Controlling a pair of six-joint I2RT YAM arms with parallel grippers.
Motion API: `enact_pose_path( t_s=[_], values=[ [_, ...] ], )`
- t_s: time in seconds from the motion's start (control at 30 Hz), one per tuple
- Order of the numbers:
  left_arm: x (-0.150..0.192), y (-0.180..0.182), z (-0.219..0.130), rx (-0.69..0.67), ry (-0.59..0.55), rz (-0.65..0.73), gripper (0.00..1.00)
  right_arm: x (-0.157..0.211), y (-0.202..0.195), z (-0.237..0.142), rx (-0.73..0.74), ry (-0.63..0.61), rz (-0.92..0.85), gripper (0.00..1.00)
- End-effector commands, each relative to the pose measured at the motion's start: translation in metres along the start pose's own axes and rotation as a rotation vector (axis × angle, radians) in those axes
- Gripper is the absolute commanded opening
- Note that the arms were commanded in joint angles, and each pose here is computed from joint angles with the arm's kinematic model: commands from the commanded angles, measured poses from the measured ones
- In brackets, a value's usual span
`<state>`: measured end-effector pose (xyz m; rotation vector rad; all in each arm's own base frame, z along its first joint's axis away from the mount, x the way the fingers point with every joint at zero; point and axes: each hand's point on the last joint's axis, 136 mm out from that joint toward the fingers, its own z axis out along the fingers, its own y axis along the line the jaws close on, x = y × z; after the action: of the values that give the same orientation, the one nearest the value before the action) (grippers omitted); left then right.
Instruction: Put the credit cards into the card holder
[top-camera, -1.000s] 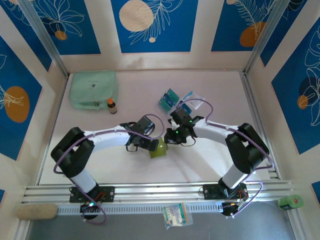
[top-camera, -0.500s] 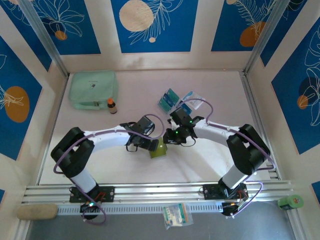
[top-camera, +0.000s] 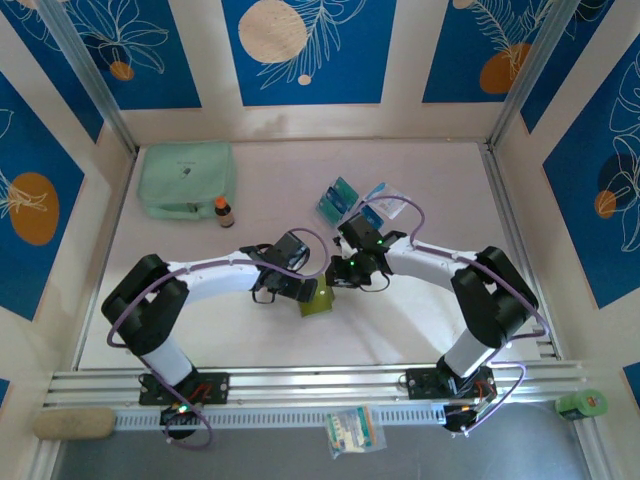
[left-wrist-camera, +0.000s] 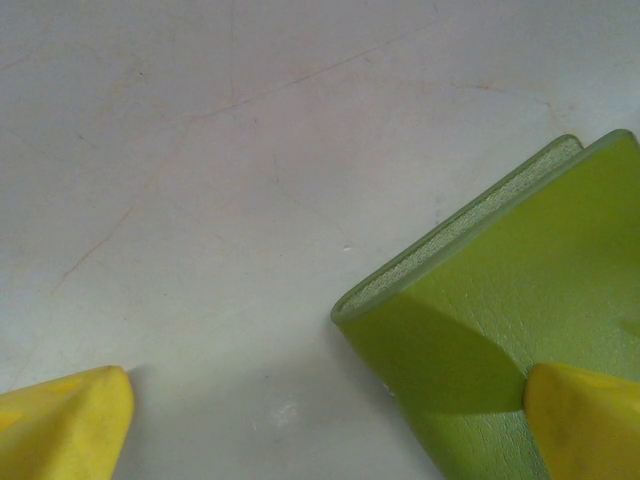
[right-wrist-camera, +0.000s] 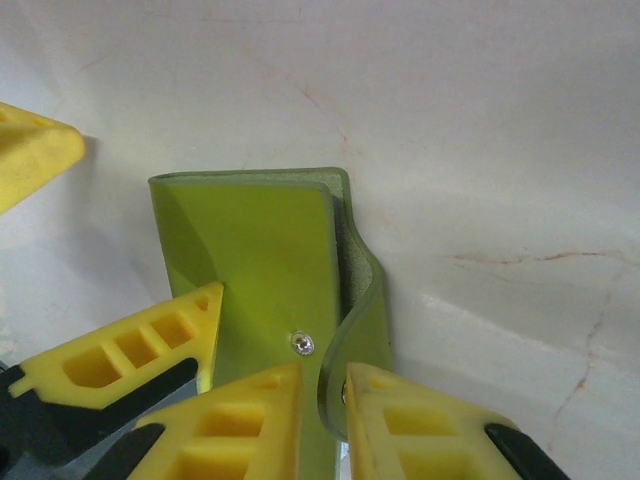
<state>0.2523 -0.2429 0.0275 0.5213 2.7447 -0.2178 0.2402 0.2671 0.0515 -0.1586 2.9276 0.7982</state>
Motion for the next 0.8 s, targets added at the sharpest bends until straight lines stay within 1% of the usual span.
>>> enact_pose_path(
  t_s=[0.0, 0.17, 0.3, 0.6, 0.77],
  values=[
    [0.022, 0.01, 0.008, -0.055, 0.069, 0.04, 1.0, -0.001, -0.001, 0.001, 0.004, 0.012, 0.0, 0.19],
    [0.022, 0.01, 0.008, -0.054, 0.066, 0.038, 1.0, 0.002, -0.005, 0.004, 0.011, 0.022, 0.005, 0.18],
    [0.022, 0.01, 0.008, -0.055, 0.068, 0.041, 1.0, 0.003, -0.007, 0.004, 0.012, 0.022, 0.009, 0.1],
    [0.022, 0.01, 0.008, -0.053, 0.064, 0.038, 1.0, 0.006, -0.014, 0.007, 0.033, 0.034, 0.011, 0.09],
    [0.022, 0.01, 0.007, -0.054, 0.065, 0.039, 1.0, 0.008, -0.018, 0.009, 0.044, 0.039, 0.007, 0.03]
  ],
)
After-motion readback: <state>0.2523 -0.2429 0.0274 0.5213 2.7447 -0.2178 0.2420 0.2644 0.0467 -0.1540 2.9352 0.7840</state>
